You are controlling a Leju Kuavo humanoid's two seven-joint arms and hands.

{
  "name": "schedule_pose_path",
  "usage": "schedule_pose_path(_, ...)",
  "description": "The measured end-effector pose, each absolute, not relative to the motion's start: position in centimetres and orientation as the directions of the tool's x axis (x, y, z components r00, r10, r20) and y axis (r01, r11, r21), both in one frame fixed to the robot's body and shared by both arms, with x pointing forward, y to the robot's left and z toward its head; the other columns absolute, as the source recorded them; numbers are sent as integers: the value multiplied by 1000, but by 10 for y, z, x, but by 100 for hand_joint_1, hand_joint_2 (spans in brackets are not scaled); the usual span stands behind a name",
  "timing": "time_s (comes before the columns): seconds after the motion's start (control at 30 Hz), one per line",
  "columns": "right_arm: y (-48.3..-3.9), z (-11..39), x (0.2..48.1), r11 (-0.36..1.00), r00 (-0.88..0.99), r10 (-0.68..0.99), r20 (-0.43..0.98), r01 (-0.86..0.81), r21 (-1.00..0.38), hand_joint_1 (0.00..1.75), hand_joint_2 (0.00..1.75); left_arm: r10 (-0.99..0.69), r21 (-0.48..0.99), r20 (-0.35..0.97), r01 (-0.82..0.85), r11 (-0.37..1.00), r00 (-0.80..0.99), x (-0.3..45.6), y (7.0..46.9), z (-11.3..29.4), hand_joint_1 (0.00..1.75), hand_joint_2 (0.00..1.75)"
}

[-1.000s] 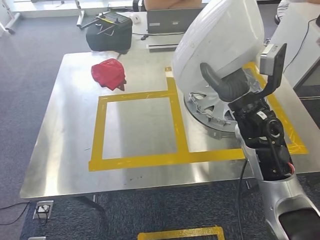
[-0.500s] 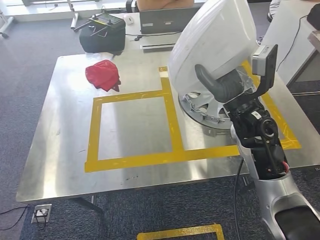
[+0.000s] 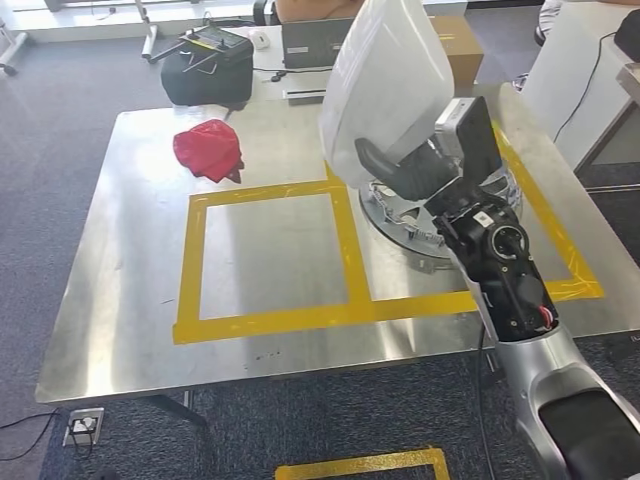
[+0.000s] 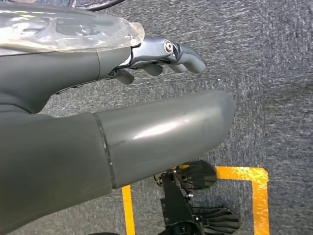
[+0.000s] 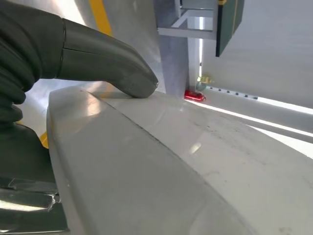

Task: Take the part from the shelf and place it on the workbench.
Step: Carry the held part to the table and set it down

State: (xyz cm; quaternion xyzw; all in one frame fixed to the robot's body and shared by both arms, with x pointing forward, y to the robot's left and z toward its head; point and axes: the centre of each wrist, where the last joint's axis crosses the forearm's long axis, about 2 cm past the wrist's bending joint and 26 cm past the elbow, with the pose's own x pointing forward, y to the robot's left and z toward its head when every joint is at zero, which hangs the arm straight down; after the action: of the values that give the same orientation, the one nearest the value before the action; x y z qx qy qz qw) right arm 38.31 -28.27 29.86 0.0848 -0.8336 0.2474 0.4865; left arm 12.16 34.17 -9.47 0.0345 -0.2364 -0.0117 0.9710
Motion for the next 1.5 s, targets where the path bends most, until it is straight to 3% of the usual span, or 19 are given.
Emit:
schedule_pose_path(0.47,-201,299,442,761,-552,200,810,-433,-483,175,175,-68,84,489,30,996,870,133,333,-92,0,0)
schedule_pose_path(0.67,-169,300,455,700,-620,367,694,-307,-645,175,175,-92,92,498,53,994,862,139,330,-91,0,0)
schedule_pose_path(0.87,-132,288,453,564,-656,509,557,-235,-792,175,175,-118,114,517,68,991,848,144,327,-89,0,0)
schedule_pose_path(1.1,-83,255,433,298,-703,657,273,-91,-950,175,175,-152,142,530,89,986,834,149,325,-88,0,0)
schedule_pose_path(1.5,-66,209,413,-58,-682,730,-47,7,-998,175,175,-168,116,523,126,985,836,149,322,-88,0,0)
